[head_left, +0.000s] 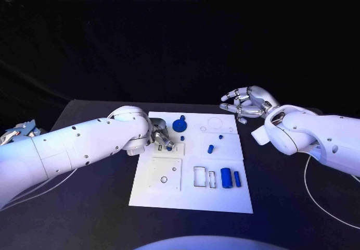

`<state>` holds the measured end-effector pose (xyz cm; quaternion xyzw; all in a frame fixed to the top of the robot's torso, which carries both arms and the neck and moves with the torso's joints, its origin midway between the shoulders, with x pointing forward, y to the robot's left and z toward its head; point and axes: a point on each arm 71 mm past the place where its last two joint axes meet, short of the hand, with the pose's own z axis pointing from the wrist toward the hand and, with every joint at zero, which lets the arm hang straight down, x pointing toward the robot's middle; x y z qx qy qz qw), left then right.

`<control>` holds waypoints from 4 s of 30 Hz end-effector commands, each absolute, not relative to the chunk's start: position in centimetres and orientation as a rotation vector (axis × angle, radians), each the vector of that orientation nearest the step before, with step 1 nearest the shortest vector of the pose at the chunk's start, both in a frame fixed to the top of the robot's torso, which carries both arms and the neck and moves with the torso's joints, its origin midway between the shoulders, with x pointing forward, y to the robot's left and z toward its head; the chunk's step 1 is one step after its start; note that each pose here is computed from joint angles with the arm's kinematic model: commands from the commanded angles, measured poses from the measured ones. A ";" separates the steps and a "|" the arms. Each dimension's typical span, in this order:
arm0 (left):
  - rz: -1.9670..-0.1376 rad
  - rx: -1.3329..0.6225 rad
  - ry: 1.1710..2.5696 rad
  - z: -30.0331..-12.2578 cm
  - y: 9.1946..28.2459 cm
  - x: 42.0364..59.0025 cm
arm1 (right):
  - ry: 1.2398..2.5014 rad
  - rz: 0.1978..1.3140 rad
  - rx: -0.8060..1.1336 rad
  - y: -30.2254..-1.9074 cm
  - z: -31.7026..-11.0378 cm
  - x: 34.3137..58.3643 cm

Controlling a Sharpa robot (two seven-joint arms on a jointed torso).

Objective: Assemble the parts on the task board

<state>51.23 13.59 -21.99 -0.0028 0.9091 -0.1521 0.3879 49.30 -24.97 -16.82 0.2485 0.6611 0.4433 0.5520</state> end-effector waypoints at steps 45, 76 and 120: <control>-0.379 -0.224 2.220 -15.3 19.6 55.1 | 1.566 1.037 0.595 -25.5 -17.0 49.3; -0.319 -0.184 2.306 -18.7 18.4 57.1 | 1.574 1.039 0.594 -25.2 -17.2 49.3; -0.343 -0.208 2.316 -19.7 17.7 57.3 | 1.586 1.038 0.596 -25.2 -17.5 49.4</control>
